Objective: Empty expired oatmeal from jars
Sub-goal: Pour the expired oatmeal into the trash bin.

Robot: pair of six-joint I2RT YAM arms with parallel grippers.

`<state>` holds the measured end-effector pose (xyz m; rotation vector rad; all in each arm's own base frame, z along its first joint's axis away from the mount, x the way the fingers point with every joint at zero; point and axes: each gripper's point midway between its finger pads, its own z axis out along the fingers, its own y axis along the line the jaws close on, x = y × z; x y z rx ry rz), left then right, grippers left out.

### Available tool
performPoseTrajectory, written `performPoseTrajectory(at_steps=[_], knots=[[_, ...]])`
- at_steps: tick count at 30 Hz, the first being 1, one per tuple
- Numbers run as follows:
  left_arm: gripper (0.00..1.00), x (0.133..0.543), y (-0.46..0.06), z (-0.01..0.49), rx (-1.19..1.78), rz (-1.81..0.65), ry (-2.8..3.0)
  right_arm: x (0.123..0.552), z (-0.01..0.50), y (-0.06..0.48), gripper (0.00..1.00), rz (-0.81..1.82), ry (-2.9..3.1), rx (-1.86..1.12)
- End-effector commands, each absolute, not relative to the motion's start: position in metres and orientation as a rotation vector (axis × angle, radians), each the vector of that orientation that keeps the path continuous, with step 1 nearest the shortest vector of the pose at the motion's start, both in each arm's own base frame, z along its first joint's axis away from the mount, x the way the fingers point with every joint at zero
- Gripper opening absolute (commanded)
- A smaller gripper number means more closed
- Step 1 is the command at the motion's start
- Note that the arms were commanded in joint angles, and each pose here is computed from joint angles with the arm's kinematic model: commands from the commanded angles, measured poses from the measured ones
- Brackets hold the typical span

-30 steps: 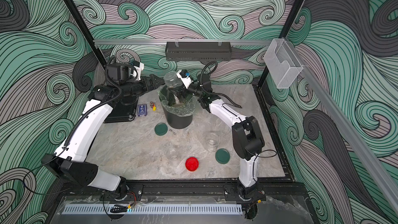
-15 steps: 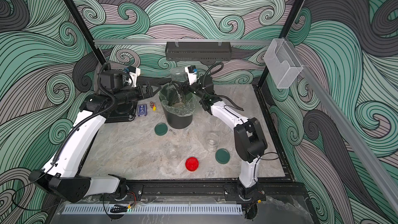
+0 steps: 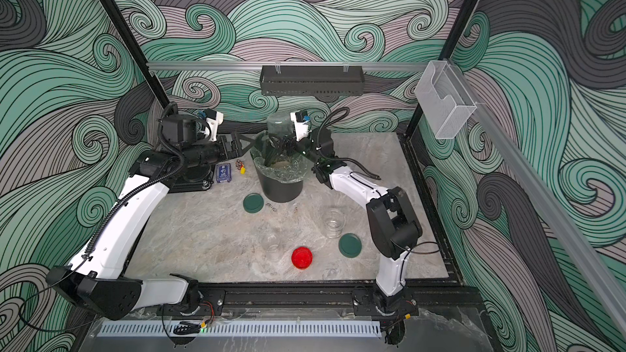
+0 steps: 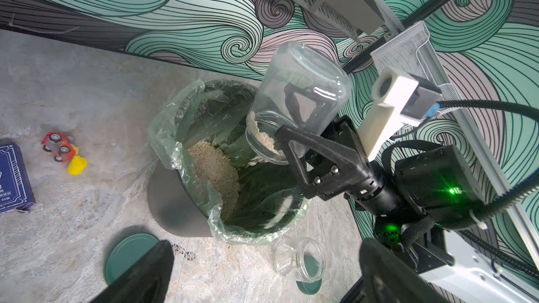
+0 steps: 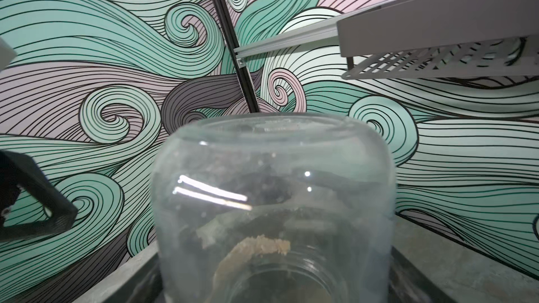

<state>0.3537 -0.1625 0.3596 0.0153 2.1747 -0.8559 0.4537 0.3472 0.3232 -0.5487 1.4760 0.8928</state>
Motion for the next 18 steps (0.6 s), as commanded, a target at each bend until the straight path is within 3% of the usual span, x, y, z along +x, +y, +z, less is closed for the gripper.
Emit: performPoseTrajectory(at_steps=[1, 9, 18], knots=[[0.99, 0.348, -0.162, 0.373, 0.042, -0.873, 2.122, 0.438, 0.39, 0.343, 0.3, 0.895, 1.162, -0.595], [0.99, 0.339, -0.161, 0.379, 0.082, -0.871, 2.104, 0.418, 0.424, 0.335, 0.29, 0.953, 0.913, -0.692], [0.98, 0.337, -0.161, 0.381, 0.086, -0.872, 2.092, 0.441, 0.418, 0.306, 0.27, 1.077, 1.044, -0.428]])
